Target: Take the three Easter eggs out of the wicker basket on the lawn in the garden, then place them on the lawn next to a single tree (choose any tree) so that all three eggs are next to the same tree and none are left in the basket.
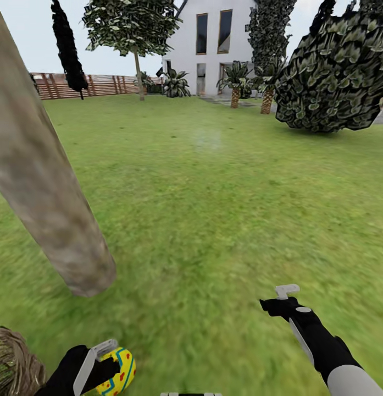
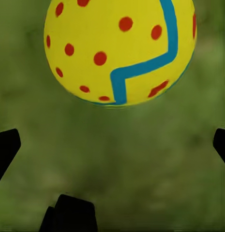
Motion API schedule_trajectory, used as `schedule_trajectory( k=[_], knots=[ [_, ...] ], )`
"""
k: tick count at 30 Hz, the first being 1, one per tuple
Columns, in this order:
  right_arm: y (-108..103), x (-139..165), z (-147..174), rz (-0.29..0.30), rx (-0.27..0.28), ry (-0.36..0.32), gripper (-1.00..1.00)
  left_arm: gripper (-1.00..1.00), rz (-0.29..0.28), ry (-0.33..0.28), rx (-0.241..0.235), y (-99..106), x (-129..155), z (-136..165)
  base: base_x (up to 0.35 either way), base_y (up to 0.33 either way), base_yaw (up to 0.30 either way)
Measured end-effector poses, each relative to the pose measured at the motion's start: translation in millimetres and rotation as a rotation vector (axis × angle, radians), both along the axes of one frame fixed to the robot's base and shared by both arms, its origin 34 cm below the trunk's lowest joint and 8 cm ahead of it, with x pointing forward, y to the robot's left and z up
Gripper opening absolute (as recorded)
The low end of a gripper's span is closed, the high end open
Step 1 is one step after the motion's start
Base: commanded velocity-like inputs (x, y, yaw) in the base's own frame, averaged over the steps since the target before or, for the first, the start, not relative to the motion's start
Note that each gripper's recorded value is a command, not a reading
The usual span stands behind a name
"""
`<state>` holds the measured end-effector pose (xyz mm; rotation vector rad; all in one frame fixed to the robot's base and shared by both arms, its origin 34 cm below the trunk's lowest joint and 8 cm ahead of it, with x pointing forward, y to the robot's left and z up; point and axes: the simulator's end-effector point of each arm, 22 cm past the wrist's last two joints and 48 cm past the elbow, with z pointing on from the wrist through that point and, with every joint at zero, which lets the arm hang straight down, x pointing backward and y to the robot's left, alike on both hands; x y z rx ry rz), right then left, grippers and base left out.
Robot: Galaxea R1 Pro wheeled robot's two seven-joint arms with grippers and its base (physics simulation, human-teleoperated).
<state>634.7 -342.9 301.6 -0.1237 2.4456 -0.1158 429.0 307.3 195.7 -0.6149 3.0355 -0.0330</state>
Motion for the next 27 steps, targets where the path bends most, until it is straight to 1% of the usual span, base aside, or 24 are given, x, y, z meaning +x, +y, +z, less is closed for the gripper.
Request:
schedule_trajectory(
  k=[16, 24, 27],
  knots=[
    [0, 12, 38, -0.002, 0.002, -0.066, 1.0, 1.0, -0.002, -0.065, 0.001, 0, 19, 25, -0.297, -0.201, 0.001],
    [0, 17, 58, -0.001, 0.001, -0.099, 1.0, 1.0, -0.001, -0.098, 0.002, 0, 28, 38, -0.329, -0.029, 0.0],
    [0, 19, 65, -0.001, 0.002, -0.111, 1.0, 1.0, 0.001, -0.125, 0.01, 1, 35, 43, -0.336, -0.001, 0.0]
  ],
)
